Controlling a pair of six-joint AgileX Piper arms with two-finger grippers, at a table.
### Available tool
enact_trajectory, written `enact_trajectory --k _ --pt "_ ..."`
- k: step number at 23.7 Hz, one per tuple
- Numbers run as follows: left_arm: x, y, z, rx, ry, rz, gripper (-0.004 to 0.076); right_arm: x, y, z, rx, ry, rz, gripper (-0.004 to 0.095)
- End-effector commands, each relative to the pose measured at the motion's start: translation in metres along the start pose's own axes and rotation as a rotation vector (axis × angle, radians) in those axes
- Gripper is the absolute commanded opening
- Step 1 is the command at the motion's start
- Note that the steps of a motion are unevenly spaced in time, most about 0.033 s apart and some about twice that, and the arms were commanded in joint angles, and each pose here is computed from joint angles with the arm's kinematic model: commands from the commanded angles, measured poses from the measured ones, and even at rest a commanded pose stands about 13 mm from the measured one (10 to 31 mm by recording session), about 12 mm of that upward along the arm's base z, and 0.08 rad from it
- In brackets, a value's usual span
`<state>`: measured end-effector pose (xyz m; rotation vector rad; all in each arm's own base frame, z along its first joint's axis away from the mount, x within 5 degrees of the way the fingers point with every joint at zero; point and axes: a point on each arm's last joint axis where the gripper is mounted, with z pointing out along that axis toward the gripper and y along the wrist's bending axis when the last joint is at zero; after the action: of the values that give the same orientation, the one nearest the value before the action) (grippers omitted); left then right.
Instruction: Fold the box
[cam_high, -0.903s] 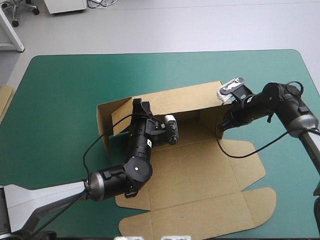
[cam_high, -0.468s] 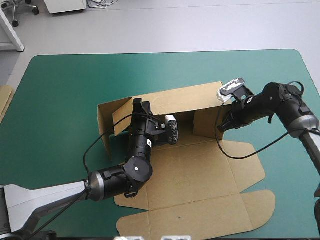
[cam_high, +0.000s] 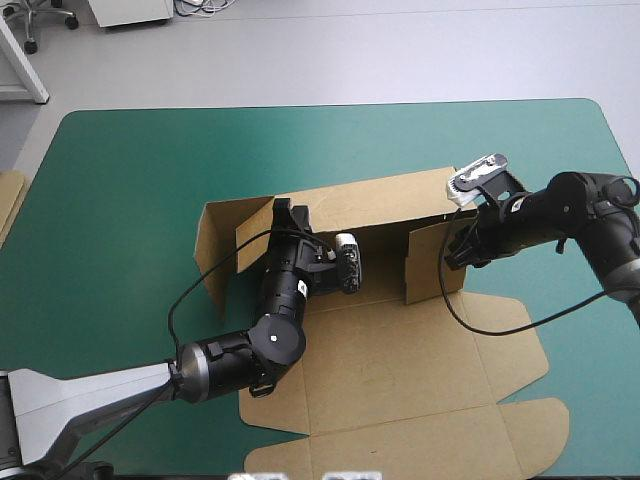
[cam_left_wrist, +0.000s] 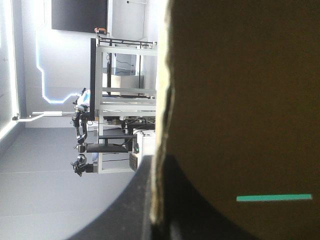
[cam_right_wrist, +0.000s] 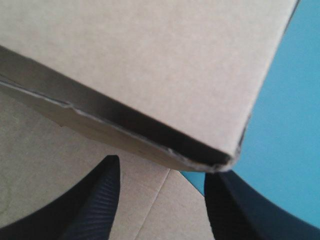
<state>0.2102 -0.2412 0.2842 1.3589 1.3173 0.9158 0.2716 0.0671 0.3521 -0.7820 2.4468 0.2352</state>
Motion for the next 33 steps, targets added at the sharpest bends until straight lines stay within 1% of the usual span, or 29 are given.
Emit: enact_trajectory --k 1,7,9,10,12,16,17,20,21,24,33 --pt "-0.003 0.023 -0.008 -0.098 -0.037 -0.018 -0.001 -0.004 0.008 -0.03 0.03 -0.088 -0.015 0.049" --pt "-0.003 0.023 -0.008 -0.09 -0.035 -0.023 -0.001 0.018 0.016 -0.037 0.067 -0.099 -0.02 0.049" --pt "-0.003 0.022 -0.008 -0.087 -0.033 -0.026 -0.001 0.03 0.018 -0.033 0.092 -0.131 -0.024 0.049" --pt "-0.003 0.022 -0.008 -0.086 -0.032 -0.027 -0.001 0.039 0.02 -0.031 0.132 -0.192 -0.021 0.049" --pt "-0.003 0.022 -0.008 -0.084 -0.033 -0.028 -0.001 0.047 0.02 -0.026 0.176 -0.255 -0.015 0.049" --pt "-0.003 0.022 -0.008 -0.084 -0.037 -0.026 -0.001 0.048 0.014 -0.011 0.207 -0.276 -0.016 0.0496" --pt "-0.003 0.022 -0.008 -0.083 -0.039 -0.026 -0.001 0.046 0.012 -0.006 0.212 -0.275 -0.023 0.053" --pt "-0.004 0.022 -0.008 -0.083 -0.042 -0.025 -0.001 0.042 0.01 0.006 0.175 -0.274 -0.02 0.0701" --pt "-0.004 0.022 -0.008 -0.082 -0.043 -0.025 -0.001 0.041 0.009 0.011 0.163 -0.269 -0.012 0.0716" --pt "-0.004 0.022 -0.008 -0.083 -0.044 -0.023 -0.001 0.037 0.004 0.022 0.165 -0.28 -0.002 0.0714" --pt "-0.005 0.022 -0.008 -0.086 -0.059 -0.004 -0.001 0.027 0.0 0.04 0.133 -0.345 0.045 0.0706"
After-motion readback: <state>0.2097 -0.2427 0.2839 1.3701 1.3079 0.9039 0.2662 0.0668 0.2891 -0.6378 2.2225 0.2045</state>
